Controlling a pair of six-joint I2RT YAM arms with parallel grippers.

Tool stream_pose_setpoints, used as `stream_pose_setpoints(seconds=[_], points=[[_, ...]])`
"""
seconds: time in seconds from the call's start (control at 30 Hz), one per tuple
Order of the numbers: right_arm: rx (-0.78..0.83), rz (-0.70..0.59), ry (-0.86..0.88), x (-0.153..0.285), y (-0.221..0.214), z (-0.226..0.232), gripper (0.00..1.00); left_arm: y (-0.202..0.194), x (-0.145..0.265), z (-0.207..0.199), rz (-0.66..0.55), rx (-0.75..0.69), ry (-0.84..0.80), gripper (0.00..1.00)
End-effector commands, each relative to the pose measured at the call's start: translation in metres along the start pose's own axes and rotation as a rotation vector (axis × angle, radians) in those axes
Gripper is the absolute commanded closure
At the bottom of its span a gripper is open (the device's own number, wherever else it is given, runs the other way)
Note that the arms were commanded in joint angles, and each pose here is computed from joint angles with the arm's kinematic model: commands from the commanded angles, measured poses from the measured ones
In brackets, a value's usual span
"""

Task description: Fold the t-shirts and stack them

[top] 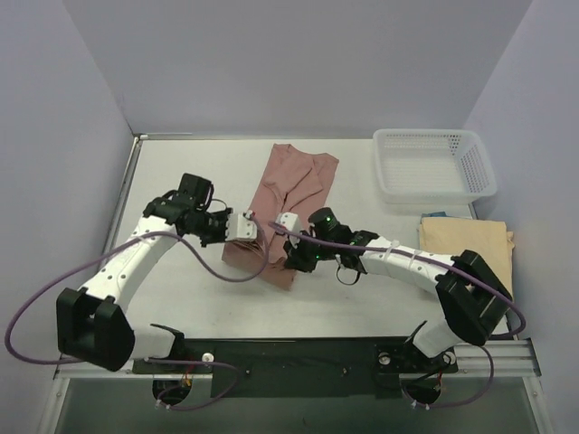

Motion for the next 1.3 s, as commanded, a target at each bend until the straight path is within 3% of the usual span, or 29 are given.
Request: stream_pose_setpoints(seconds=[0.0, 0.17, 0.37, 0.67, 0.83, 0.87, 0.93, 0.97, 1.0, 1.13, 1.27], points=[[-0.186, -0.114, -0.048, 0.014, 0.030, -0.038, 1.00, 0.003, -0.009, 0.056, 0.013, 0.096, 0.053, 1.00], [-0.254, -0.145, -0.129, 0.021, 0.046, -0.098, 1.00, -0.011, -0.034, 0.104, 0.061, 0.077, 0.074, 1.00], [-0.301, -0.113, -0.145, 0.018, 0.048, -0.138, 1.00, -0.028, -0.071, 0.146, 0.081, 0.072, 0.085, 1.00], [-0.426, -0.045, -0.213, 0.006, 0.034, -0.165, 1.00, -0.044, -0.103, 0.155, 0.083, 0.085, 0.084, 1.00], [-0.511, 0.001, -0.349, 0.005, 0.017, -0.183, 1.00, -0.054, -0.118, 0.154, 0.092, 0.108, 0.095, 1.00], [-0.524, -0.002, -0.378, 0.006, 0.015, -0.187, 0.94, -0.054, -0.122, 0.151, 0.083, 0.116, 0.093, 1.00], [-0.550, 0.001, -0.422, 0.008, 0.012, -0.195, 0.81, -0.055, -0.129, 0.151, 0.086, 0.152, 0.122, 0.54], [-0.564, 0.001, -0.453, 0.010, 0.010, -0.202, 0.78, -0.058, -0.129, 0.153, 0.102, 0.164, 0.143, 0.47], [-0.609, -0.005, -0.501, 0.013, 0.008, -0.208, 0.75, -0.058, -0.129, 0.160, 0.103, 0.193, 0.191, 0.34], [-0.716, -0.071, -0.725, 0.055, 0.014, -0.237, 0.70, -0.066, -0.104, 0.198, 0.164, 0.278, 0.382, 0.30], [-0.542, -0.205, -0.663, 0.073, 0.038, -0.219, 0.70, -0.074, -0.054, 0.232, 0.189, 0.388, 0.568, 0.32]])
Point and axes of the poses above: each gripper's point midway between its finger pads, its own x axis back along the fingers, its own z axis along the line the jaws close on, y = z × x, the point moved 4 cm from there along x, back along the fingers, and after that the axes turned 13 degrees about -x, right-handed, at the moved point
